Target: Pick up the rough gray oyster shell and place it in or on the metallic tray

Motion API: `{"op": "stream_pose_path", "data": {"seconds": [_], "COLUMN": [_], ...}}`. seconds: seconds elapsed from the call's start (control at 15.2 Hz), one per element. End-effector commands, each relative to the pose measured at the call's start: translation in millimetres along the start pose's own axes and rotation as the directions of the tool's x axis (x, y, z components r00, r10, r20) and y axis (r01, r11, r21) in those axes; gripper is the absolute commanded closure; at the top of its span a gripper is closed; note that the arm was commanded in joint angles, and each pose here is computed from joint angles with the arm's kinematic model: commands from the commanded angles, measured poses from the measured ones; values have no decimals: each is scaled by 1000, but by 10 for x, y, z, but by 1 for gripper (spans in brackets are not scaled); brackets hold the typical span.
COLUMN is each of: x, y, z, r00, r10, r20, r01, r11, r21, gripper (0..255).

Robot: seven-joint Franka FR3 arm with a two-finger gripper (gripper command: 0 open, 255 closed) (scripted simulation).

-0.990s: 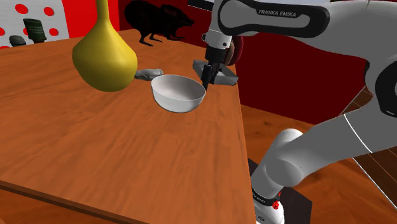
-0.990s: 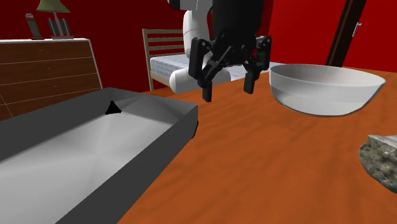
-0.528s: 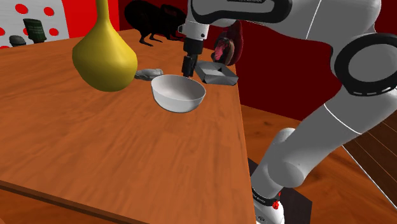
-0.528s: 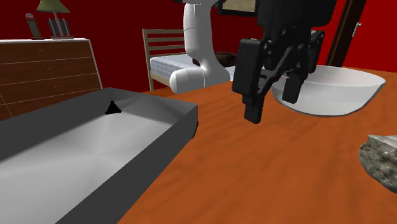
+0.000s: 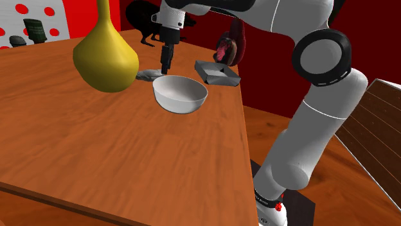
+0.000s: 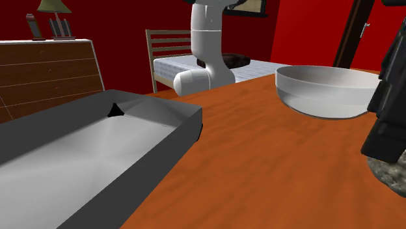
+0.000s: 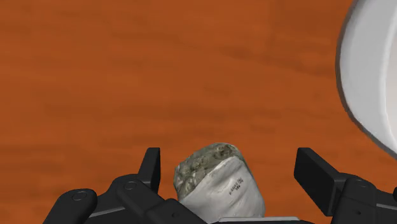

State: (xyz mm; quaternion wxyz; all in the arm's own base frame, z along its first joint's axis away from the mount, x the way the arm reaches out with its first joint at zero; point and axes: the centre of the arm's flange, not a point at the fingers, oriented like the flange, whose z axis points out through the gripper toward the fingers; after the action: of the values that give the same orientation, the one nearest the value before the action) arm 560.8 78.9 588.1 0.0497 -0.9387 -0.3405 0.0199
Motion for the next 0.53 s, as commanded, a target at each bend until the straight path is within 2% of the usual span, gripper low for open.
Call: {"op": "stream_pose_path", "data": {"seconds": [0.0,0.2,0.46], "x": [289,674,705], "y": [12,-20,-29], "z": [-42,-99,54], "r00": [998,990,989], "r10": [-58,-141,-148], "r20": [-3,-8,-8], "r01": [58,141,148], "r11": [998,990,989], "r21": [11,27,28], "gripper": [0,0,0]}}
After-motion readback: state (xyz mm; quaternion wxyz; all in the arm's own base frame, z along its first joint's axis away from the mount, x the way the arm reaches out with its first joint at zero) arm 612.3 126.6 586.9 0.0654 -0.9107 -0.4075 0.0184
